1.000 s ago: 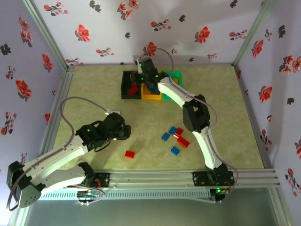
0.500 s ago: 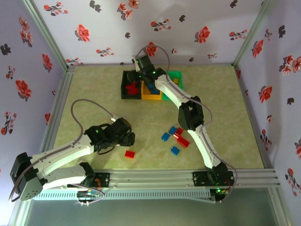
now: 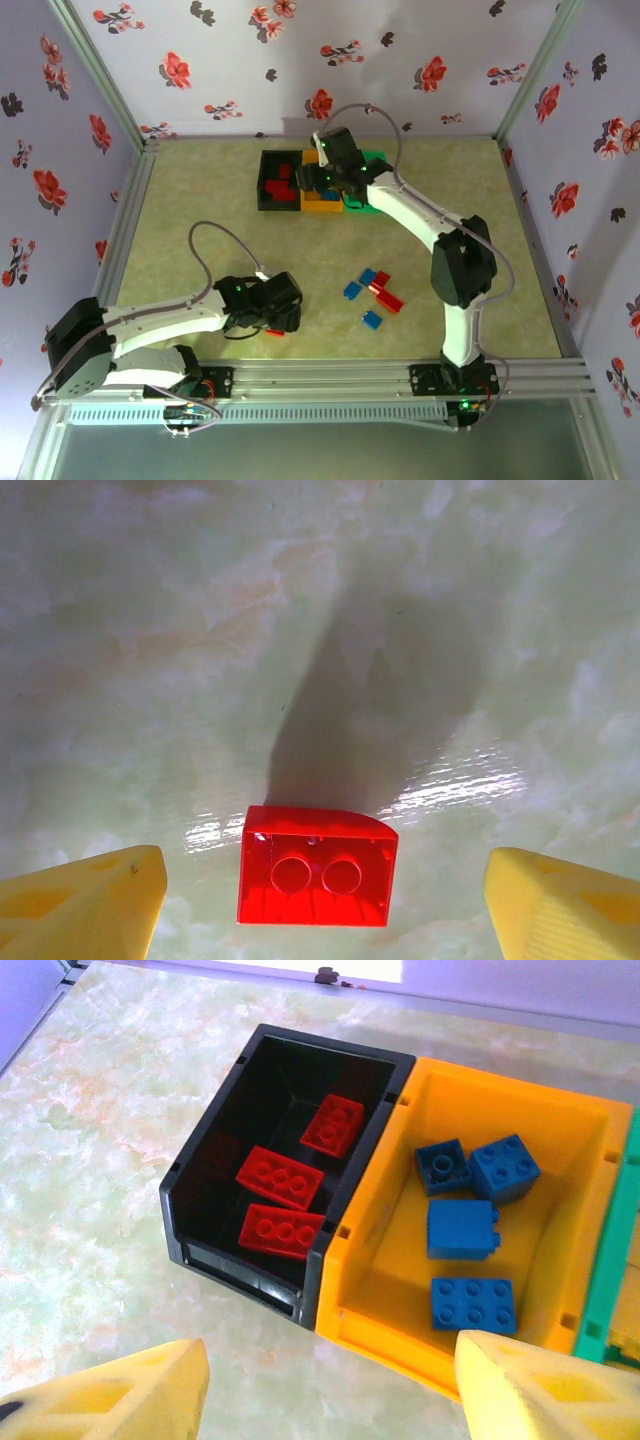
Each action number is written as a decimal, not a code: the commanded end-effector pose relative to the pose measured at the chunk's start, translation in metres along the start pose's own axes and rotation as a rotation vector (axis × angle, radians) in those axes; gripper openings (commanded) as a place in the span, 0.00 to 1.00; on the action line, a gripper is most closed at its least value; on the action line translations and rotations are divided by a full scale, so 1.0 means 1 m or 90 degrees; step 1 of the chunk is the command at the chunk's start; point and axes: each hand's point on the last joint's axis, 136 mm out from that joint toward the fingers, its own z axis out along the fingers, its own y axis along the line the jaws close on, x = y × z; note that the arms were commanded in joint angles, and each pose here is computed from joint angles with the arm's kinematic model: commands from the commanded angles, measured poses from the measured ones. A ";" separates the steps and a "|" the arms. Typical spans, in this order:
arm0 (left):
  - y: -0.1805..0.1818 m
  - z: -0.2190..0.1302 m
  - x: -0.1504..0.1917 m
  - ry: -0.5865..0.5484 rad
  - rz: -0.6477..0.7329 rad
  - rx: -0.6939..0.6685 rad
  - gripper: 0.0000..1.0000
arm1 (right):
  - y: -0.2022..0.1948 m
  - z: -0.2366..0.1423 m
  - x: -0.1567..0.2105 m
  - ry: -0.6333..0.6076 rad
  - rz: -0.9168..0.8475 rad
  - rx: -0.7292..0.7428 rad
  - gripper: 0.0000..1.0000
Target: Sort the legos into containers by color
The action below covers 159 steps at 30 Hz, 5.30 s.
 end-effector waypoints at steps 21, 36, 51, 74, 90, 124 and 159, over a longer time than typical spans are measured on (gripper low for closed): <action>-0.010 0.034 0.027 0.132 0.046 -0.060 0.60 | -0.033 -0.030 0.009 -0.020 0.047 0.054 0.67; -0.012 0.026 -0.048 0.087 0.063 -0.075 0.49 | -0.072 -0.055 0.020 -0.023 0.103 0.121 0.67; 0.015 0.022 -0.274 -0.099 0.039 -0.090 0.47 | -0.117 -0.099 0.081 -0.005 0.150 0.205 0.68; 0.065 0.036 -0.445 -0.278 -0.031 -0.115 0.64 | -0.112 -0.106 0.142 0.073 0.136 0.214 0.69; 0.054 -0.038 -0.432 -0.347 -0.022 -0.068 0.78 | -0.102 -0.133 0.225 0.198 0.137 0.238 0.70; 0.025 -0.110 -0.349 -0.370 0.021 -0.018 0.80 | -0.081 -0.144 0.332 0.379 0.130 0.253 0.65; 0.041 -0.141 -0.318 -0.396 0.008 -0.023 0.80 | -0.095 -0.133 0.208 0.235 0.043 0.279 0.19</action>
